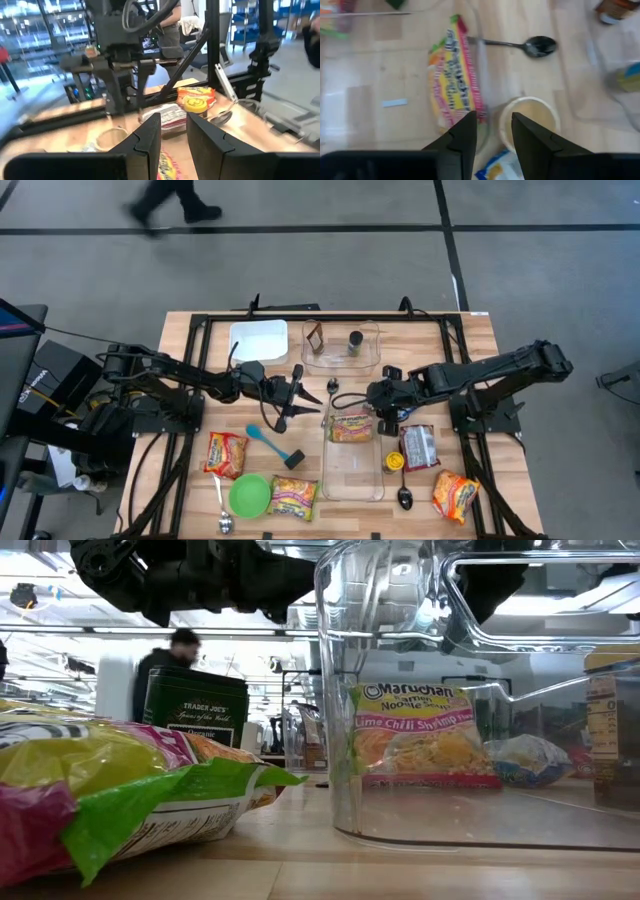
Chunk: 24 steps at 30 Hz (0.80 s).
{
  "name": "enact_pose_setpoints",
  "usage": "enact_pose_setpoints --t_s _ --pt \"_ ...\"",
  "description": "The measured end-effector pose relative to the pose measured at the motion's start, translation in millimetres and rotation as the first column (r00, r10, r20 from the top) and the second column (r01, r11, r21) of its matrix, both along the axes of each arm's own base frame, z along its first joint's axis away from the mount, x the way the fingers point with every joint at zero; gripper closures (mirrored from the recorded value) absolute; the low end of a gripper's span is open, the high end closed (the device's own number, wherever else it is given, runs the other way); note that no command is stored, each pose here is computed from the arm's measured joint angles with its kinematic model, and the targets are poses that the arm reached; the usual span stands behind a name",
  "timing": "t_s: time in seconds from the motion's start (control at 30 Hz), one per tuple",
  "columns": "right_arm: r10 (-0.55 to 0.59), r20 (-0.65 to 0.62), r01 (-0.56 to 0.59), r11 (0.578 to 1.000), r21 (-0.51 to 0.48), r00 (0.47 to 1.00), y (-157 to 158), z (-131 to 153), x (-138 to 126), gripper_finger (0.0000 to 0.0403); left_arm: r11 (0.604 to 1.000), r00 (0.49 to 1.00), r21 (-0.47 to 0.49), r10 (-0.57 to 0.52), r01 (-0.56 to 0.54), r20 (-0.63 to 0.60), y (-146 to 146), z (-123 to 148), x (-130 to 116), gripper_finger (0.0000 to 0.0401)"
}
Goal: Pick & Place Food Item
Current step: Put the gold seasoning bottle into the top transparent bin
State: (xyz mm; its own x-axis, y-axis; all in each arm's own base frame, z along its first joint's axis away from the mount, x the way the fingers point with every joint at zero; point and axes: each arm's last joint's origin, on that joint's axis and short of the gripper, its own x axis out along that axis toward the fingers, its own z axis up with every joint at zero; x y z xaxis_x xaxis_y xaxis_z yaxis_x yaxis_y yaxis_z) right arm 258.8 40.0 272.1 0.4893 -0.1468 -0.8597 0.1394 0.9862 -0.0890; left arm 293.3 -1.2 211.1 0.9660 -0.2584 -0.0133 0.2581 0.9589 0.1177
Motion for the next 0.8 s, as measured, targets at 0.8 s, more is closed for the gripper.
enact_pose_setpoints --t_s 0.8 --pt "-0.293 0.076 0.303 0.919 -0.25 0.953 -49.3 24.7 -27.8 0.0342 0.933 0.909 -0.178 0.238 -0.312 -0.343 -3.3 38.3 -67.7 0.0313"
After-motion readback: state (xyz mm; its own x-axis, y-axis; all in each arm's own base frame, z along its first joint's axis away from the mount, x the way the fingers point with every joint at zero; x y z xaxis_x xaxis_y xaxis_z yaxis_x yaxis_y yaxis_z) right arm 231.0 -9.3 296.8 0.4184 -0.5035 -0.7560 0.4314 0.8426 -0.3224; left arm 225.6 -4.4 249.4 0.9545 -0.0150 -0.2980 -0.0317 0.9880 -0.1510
